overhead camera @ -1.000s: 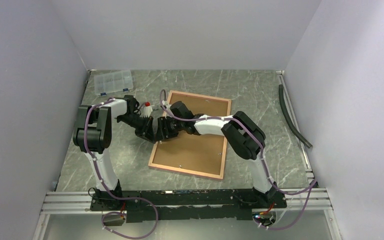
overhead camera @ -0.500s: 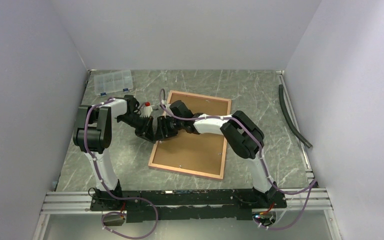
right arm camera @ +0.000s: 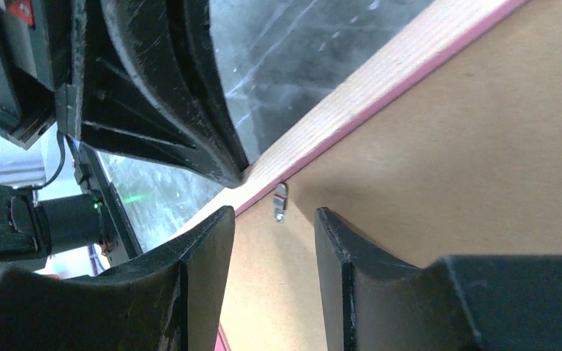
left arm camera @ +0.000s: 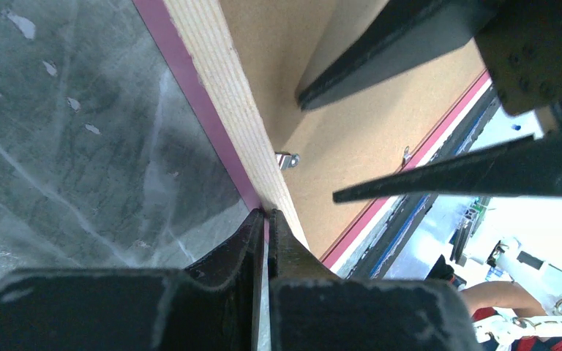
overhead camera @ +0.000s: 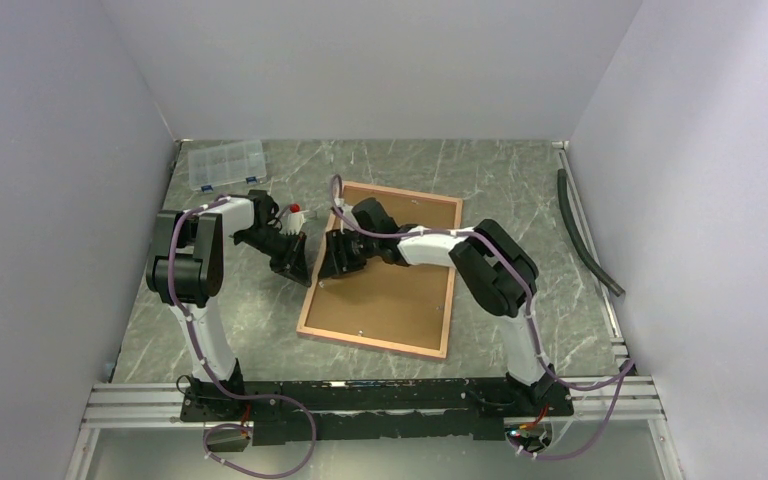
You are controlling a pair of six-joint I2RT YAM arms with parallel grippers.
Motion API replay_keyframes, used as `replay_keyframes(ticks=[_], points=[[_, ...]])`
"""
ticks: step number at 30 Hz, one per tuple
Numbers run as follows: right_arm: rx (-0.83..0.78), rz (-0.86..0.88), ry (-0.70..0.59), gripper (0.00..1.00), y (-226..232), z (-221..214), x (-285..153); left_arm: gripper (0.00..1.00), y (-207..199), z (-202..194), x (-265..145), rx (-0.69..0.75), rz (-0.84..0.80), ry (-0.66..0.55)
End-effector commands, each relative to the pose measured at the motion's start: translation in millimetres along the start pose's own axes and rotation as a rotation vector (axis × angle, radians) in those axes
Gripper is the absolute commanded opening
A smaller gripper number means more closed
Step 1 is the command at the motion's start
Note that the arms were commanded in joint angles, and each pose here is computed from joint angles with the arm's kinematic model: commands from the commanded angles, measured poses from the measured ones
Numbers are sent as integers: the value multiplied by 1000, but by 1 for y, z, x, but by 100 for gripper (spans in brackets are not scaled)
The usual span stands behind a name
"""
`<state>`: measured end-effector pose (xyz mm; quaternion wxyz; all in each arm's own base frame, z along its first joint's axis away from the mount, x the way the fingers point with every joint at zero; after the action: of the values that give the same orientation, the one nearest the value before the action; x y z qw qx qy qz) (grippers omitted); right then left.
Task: Put the photo into the frame
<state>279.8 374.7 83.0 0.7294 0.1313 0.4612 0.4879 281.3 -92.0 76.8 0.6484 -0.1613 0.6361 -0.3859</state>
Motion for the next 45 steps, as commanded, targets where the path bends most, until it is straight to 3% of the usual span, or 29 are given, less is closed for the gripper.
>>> replay_keyframes(ticks=[1,10,45], points=[[-47,51,52,47,12,-11,13,8,3,6,5,48,39,-7],[-41,72,101,40,11,-20,24,8,1,5,4,50,28,-11],[-79,125,116,34,9,-8,32,6,0,3,3,52,28,-13]])
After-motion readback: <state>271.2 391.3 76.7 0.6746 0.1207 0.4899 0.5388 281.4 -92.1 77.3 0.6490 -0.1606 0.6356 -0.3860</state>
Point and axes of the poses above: each gripper's point midway between its finger pads, its own x axis out along the fingers, its own y axis along the line the jaws close on, z = x × y, the point moved 7 cm from there along -x, back along the fingers, and after that the axes turned 5 degrees about -x, right-handed, at the moved point
